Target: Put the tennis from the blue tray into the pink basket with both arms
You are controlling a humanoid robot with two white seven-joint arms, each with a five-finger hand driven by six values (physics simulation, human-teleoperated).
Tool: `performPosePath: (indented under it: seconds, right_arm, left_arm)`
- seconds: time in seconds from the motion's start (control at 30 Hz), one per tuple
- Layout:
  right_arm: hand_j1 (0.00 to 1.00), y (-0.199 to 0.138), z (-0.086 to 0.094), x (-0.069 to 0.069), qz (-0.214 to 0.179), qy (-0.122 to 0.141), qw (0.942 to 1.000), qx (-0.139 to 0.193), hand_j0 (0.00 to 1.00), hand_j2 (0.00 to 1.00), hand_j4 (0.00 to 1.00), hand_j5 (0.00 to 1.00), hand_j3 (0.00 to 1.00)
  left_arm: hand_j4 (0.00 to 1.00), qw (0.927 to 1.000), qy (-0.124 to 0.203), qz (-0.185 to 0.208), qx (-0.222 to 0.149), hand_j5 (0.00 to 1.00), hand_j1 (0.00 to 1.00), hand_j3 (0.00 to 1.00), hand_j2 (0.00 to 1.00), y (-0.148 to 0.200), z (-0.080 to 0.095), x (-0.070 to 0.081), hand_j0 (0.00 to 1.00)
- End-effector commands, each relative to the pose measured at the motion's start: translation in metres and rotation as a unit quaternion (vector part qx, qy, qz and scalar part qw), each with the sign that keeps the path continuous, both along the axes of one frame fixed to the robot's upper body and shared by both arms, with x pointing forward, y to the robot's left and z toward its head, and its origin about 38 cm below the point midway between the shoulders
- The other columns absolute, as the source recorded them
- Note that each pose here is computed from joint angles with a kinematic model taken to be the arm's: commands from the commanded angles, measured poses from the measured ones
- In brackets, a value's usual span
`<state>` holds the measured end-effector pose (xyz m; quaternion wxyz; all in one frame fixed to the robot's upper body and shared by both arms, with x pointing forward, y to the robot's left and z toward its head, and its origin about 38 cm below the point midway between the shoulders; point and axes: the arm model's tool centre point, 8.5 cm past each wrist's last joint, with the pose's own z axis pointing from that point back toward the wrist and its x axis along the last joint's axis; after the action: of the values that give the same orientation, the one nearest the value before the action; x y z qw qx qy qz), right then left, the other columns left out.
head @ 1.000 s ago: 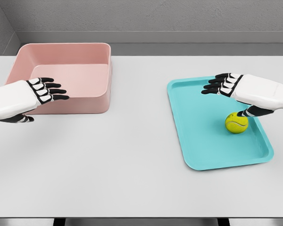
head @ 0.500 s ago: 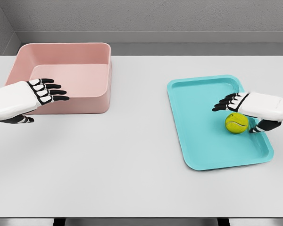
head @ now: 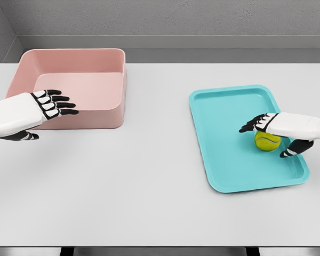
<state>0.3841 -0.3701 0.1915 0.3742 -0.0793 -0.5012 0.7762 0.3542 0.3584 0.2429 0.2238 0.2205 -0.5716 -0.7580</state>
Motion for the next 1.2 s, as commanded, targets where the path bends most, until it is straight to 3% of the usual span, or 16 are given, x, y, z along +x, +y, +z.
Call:
performPosePath:
  seconds: [0.0, 0.37, 0.77, 0.9, 1.17]
  right_arm:
    - [0.99, -0.002, -0.007, 0.004, -0.010, 0.004, 0.9999, 0.001, 0.99, 0.99, 0.99, 0.99, 0.99]
    - [0.99, -0.004, -0.023, 0.018, -0.029, 0.008, 0.9996, -0.003, 0.99, 0.99, 0.99, 0.99, 0.99]
    - [0.99, -0.005, -0.032, 0.021, -0.035, 0.012, 0.9993, -0.008, 0.99, 0.99, 0.99, 0.99, 0.99]
    - [0.90, -0.004, -0.034, 0.021, -0.031, 0.009, 0.9993, -0.019, 0.90, 0.90, 0.90, 0.90, 0.90]
    - [0.83, -0.007, -0.036, 0.022, -0.034, 0.009, 0.9990, -0.026, 0.83, 0.83, 0.83, 0.83, 0.83]
  left_arm:
    - [1.00, 1.0000, 0.000, 0.000, -0.003, 1.00, 1.00, 1.00, 1.00, 0.000, 0.000, 0.000, 1.00]
    - [1.00, 1.0000, 0.006, 0.001, 0.001, 1.00, 1.00, 1.00, 1.00, 0.000, -0.002, 0.000, 1.00]
    - [1.00, 1.0000, 0.006, 0.000, -0.001, 1.00, 1.00, 1.00, 1.00, -0.001, -0.003, 0.000, 1.00]
    - [1.00, 1.0000, 0.006, 0.000, -0.001, 1.00, 1.00, 1.00, 1.00, -0.001, -0.003, 0.000, 1.00]
    - [1.00, 1.0000, 0.008, 0.001, 0.000, 1.00, 1.00, 1.00, 1.00, -0.001, -0.004, -0.001, 1.00]
